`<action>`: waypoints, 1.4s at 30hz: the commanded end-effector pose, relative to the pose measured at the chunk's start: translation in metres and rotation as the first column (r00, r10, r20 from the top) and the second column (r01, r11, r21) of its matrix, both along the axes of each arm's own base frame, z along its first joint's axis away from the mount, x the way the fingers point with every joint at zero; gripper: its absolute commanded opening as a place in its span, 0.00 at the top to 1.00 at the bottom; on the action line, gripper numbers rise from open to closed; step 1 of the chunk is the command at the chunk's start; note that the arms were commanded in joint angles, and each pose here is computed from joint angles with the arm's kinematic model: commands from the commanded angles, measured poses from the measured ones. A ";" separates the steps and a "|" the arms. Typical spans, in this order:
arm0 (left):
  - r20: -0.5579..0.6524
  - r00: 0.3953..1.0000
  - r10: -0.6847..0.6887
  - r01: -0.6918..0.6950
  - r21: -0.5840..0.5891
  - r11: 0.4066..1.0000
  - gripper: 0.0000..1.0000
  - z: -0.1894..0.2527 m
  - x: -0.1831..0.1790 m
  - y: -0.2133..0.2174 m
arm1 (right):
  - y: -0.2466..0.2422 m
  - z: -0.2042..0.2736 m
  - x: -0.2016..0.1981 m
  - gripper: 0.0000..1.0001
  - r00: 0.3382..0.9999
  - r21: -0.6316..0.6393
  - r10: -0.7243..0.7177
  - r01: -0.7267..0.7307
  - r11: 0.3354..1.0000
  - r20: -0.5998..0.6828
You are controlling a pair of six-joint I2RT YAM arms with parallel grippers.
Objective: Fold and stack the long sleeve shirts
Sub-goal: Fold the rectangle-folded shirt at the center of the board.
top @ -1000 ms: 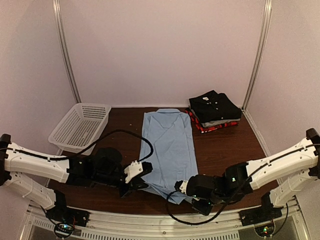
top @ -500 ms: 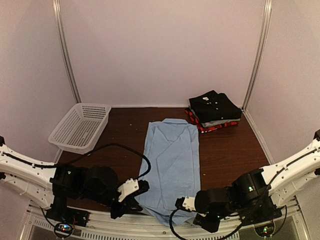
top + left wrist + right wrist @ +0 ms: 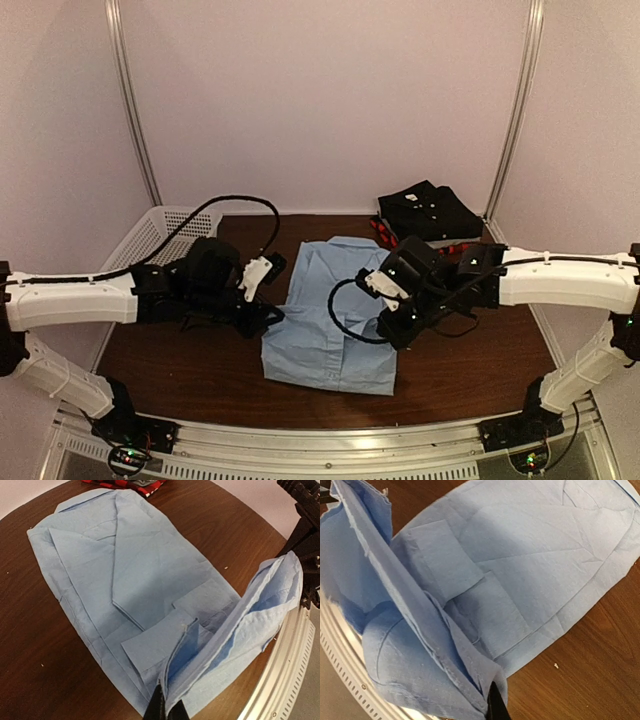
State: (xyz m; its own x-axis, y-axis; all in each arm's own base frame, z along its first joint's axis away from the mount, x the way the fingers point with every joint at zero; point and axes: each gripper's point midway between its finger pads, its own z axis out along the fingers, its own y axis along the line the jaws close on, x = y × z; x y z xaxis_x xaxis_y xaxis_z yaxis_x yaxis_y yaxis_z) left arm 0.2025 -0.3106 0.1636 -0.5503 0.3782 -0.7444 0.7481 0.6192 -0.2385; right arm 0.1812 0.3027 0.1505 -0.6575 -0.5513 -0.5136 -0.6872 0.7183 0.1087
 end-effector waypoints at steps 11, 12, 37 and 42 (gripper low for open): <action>0.031 0.995 0.094 -0.098 0.199 0.975 1.00 -0.064 0.104 -0.023 | -0.052 -0.069 0.072 0.93 0.994 -0.248 -0.083 0.063 0.967 -0.069; 0.025 0.994 0.103 -0.106 0.216 0.971 1.00 -0.070 0.108 -0.023 | -0.052 -0.070 0.077 0.92 0.994 -0.240 -0.092 0.073 0.968 -0.067; 0.201 0.913 0.354 -0.397 0.239 0.886 0.39 -0.074 0.174 -0.008 | -0.071 -0.065 0.159 0.58 0.922 -0.132 -0.360 0.379 0.916 0.142; 0.257 0.882 0.395 -0.441 0.156 0.884 0.21 -0.033 0.171 0.004 | -0.057 -0.024 0.124 0.33 0.938 0.057 -0.294 0.288 0.956 0.186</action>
State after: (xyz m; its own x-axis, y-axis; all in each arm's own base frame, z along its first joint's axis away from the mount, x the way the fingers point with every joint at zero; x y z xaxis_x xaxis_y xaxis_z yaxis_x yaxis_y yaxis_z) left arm 0.3605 -0.3136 0.0734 -0.6144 0.4054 -0.6769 0.4918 0.8676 0.0732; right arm 0.3217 0.2339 0.0796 -0.7680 -0.3857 -0.5113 -0.4225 0.9051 -0.0482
